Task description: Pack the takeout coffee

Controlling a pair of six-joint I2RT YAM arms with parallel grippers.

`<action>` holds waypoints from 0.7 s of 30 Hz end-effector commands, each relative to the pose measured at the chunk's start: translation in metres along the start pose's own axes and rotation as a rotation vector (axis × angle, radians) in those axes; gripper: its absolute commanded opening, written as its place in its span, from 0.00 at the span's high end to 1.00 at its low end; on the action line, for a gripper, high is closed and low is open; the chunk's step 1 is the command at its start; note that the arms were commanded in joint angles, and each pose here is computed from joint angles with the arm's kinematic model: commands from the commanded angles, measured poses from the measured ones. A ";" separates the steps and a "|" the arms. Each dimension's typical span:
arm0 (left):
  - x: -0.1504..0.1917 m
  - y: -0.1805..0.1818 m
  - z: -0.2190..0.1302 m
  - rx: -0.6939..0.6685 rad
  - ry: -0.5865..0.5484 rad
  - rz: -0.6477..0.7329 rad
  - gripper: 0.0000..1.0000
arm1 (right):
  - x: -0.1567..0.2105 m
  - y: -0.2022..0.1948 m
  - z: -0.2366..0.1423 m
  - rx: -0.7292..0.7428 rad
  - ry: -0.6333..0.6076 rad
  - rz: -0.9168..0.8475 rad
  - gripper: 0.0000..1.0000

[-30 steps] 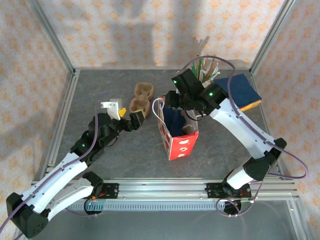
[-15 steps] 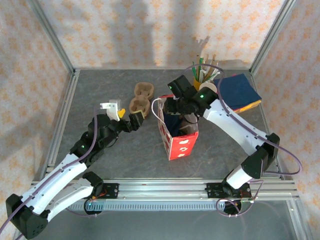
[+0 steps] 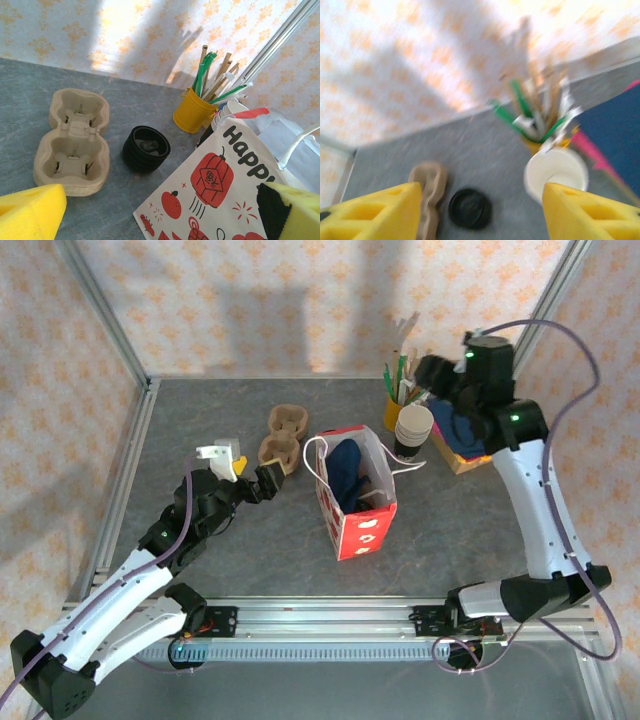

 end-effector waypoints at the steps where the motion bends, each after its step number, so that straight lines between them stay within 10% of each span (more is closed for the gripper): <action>1: -0.002 0.004 -0.003 -0.027 -0.028 -0.007 0.01 | -0.003 -0.041 0.032 0.104 -0.019 0.036 0.32; 11: -0.002 0.005 -0.003 -0.038 -0.030 -0.007 0.01 | 0.034 -0.162 0.123 0.380 0.110 0.236 0.22; 21: 0.000 0.006 -0.002 -0.037 -0.020 -0.013 0.01 | 0.077 -0.202 0.204 0.474 0.331 0.216 0.17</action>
Point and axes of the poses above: each hand's point on the last joint's axis, 136 mm out from that joint toward the fingers, its own z axis out along the fingers, its own y axis along the line the jaws close on, x = y × z, the point moved 10 cm from there along -z, back along the fingers, and after that the axes turned 12 degrees about -z, right-handed, at the moved point
